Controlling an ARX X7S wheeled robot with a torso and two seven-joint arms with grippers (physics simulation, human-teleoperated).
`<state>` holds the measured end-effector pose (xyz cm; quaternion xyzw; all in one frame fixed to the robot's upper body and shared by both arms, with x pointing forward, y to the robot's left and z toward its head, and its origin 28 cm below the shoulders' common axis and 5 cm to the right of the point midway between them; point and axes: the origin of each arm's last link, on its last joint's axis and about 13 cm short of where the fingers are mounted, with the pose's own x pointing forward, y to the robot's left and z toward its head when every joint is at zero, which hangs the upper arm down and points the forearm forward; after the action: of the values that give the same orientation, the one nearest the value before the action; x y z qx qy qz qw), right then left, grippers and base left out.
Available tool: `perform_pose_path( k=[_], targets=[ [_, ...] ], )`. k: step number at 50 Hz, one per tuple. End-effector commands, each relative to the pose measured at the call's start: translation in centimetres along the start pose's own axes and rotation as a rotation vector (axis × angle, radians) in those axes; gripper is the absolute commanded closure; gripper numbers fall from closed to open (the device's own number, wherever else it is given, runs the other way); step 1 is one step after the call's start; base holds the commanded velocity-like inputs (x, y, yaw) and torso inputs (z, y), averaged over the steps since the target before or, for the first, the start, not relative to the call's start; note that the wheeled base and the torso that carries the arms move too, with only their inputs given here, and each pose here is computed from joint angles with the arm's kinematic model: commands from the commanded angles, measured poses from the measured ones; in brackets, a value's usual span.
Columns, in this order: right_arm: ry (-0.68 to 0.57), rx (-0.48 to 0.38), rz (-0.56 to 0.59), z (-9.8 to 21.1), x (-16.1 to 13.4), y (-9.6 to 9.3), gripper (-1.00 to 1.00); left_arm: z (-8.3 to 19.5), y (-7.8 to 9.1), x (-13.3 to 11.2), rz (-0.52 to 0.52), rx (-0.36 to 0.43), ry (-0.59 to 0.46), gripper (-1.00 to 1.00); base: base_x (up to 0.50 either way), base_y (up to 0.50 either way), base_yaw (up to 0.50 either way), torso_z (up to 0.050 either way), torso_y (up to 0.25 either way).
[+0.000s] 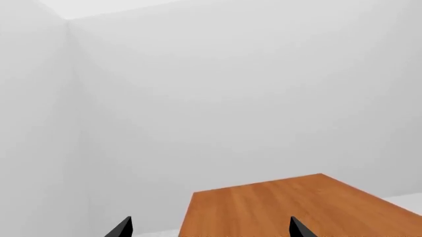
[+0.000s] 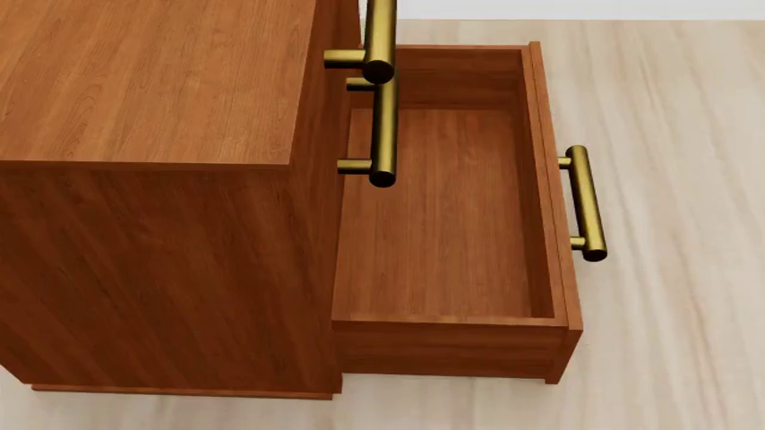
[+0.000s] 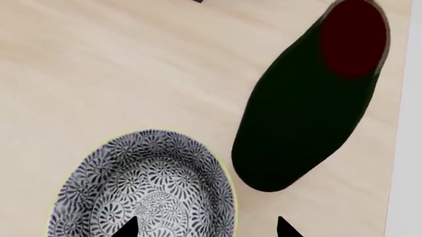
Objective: Put the bowl in the bottom drawer of the cabinet.
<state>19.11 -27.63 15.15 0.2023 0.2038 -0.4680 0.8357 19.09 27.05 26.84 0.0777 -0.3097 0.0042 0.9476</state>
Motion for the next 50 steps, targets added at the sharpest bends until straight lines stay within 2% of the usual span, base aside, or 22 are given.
perform_pose_path(
  k=[1,50],
  targets=[
    [0.011,0.003,-0.004,-0.2,0.7,0.4,-1.0,-0.1,0.0,0.1,-0.001,0.007,0.006,-1.0,0.0,0.0,0.0,0.0,0.0],
    [0.072,0.029,-0.052,-1.8,3.7,0.4,-1.0,-0.3,-0.2,0.2,-0.007,0.008,0.014,-1.0,0.0,0.0,0.0,0.0,0.0]
  ],
)
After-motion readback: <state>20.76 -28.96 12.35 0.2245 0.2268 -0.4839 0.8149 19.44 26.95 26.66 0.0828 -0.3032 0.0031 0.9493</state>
